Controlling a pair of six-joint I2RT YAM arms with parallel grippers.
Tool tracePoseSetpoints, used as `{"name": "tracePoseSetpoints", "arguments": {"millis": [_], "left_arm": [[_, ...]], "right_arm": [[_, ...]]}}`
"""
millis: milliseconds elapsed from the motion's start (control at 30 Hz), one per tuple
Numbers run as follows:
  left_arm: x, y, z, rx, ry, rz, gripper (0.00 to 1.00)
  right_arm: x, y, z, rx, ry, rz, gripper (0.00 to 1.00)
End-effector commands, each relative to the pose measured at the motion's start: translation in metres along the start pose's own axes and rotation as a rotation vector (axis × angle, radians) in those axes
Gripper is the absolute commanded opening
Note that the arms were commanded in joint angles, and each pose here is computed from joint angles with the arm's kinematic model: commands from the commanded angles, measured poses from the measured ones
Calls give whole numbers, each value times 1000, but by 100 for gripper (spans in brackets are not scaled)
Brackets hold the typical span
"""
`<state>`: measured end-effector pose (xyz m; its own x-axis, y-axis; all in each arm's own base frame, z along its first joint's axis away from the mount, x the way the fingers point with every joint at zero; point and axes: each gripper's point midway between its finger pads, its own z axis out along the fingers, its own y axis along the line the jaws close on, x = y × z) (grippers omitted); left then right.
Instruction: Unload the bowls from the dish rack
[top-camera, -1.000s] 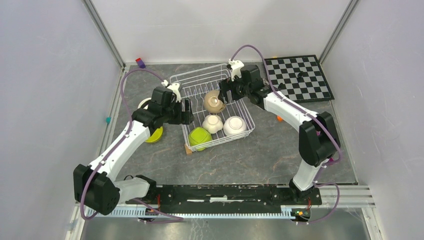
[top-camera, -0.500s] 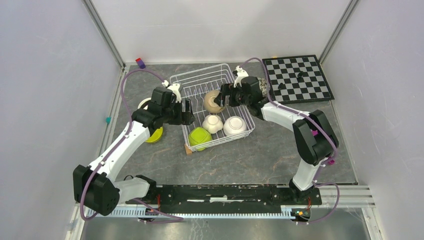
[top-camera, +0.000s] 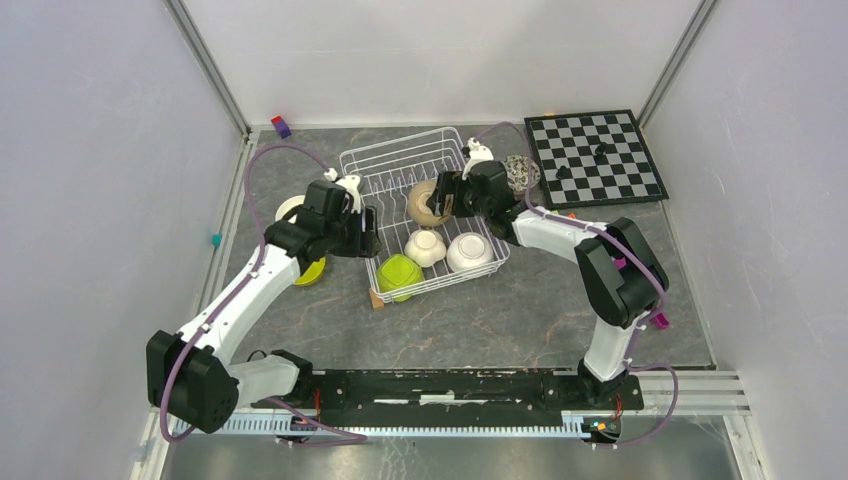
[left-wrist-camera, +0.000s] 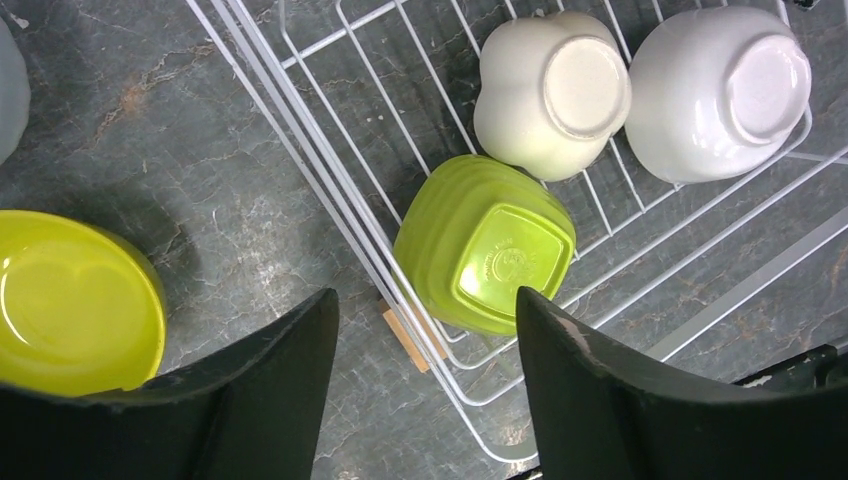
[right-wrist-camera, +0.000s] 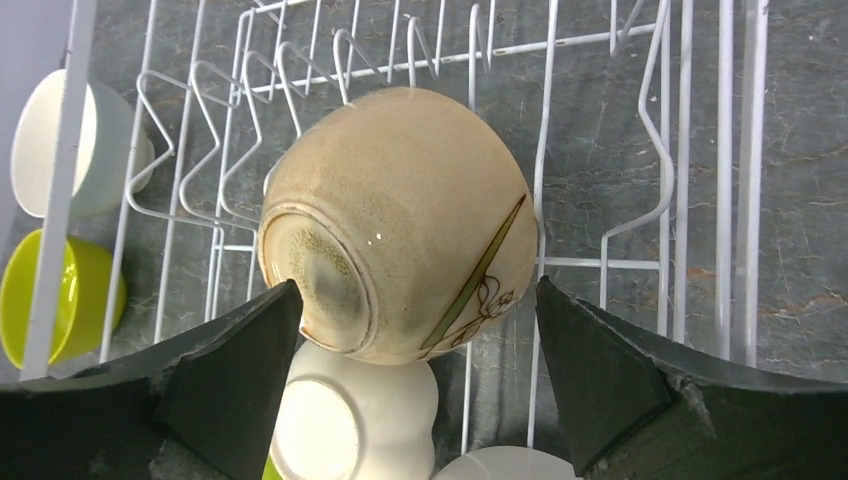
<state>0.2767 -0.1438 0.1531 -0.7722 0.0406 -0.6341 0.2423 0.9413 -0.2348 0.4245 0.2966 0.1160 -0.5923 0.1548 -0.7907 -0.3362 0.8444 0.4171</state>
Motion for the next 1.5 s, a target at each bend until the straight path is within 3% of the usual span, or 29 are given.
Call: {"name": "tracePoseSetpoints", "arguments": {"millis": [0,100,367,867,1100,1333,1467], "left_arm": [[-2,5,-1,-12,-16,51,70],[0,7,1,-22,-8,51,69],[5,6,7,-17,20,51,63],[10,8,11,-29,45,49,59],[6,8,7,-33,22,56,57],[-9,10,-12,-48,-83,73,57],[-8,11,-15,-54,-92,75,57]], "right_arm": [[-4,1,4,37,-22,-55,91],[-4,21,1,-62,-16,-87,80],[3,58,-2,-122,28,-287,73],[-5,117,-30,-347,-34,-451,70],[-29,100,-32,-209,-72,-451,77],[-52,75,-20,-164,-32,-473,83],[-60,55,-7,-213,51,-473,98]]}}
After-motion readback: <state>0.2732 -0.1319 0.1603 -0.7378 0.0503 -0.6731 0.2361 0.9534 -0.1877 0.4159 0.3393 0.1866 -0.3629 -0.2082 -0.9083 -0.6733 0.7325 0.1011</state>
